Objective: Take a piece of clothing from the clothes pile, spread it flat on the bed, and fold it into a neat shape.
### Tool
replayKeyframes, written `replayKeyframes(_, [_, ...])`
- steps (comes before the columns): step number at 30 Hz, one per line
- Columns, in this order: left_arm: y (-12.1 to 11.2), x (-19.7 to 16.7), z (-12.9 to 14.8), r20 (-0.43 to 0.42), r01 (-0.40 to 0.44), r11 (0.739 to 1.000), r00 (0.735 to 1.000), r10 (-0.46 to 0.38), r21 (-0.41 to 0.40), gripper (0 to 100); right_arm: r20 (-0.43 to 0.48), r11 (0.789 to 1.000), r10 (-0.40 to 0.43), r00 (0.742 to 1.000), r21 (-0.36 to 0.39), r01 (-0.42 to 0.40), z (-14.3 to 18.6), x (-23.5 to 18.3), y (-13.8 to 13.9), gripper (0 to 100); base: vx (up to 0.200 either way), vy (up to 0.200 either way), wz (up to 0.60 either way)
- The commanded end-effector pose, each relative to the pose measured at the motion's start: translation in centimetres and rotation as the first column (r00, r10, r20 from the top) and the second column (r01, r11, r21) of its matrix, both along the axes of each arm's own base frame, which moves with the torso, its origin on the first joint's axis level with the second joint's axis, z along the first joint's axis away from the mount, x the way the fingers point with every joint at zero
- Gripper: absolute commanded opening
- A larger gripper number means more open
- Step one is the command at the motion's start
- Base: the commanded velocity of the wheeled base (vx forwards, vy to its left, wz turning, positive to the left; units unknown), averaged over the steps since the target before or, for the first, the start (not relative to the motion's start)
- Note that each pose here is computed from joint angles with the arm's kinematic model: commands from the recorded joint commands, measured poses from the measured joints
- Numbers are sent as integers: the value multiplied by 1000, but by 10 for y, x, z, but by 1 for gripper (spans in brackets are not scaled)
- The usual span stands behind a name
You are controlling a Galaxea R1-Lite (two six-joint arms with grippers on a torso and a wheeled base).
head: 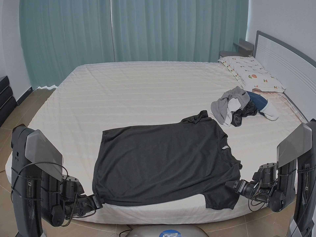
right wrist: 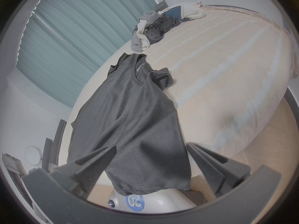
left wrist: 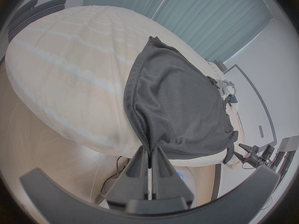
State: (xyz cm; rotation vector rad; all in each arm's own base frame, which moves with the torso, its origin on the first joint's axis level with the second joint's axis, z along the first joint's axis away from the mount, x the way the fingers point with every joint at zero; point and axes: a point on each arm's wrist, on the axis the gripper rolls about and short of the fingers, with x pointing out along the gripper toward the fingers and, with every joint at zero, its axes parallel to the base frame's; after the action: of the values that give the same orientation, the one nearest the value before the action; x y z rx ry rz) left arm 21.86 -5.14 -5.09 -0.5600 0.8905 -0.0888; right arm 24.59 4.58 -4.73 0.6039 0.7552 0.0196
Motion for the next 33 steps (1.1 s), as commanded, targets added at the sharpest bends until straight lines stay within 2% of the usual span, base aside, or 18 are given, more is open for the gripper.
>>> replayKeyframes(1, [0,1,1,17,-1,1000,1000,1,-3,0,10,1000,-4,1000,-2,4,-5,6,0,0,0,0,0])
replayKeyframes(9, [0,1,1,17,-1,1000,1000,1,-3,0,0,1000,-19,1000,-20,19,-8,5,-4,0,0,0,0])
replayKeyframes(12, [0,1,1,17,-1,1000,1000,1,-3,0,-2,998,-44,999,-49,44,-6,1,-6,0,0,0,0])
replayKeyframes(18, [0,1,3,21,-1,1000,1000,1,-3,0,0,996,-67,998,-64,66,19,-22,-13,0,0,0,0])
replayKeyframes(21, [2,1,7,39,-13,1000,999,13,0,0,14,994,-44,999,-96,45,29,-32,-17,0,0,0,0])
replayKeyframes(25, [4,0,14,58,-20,1000,998,20,3,0,14,994,-45,999,-103,46,31,-32,-18,0,0,0,0])
replayKeyframes(33, [9,-1,16,60,-29,999,998,29,12,0,-73,990,-15,997,-142,5,36,-44,-18,0,0,0,0])
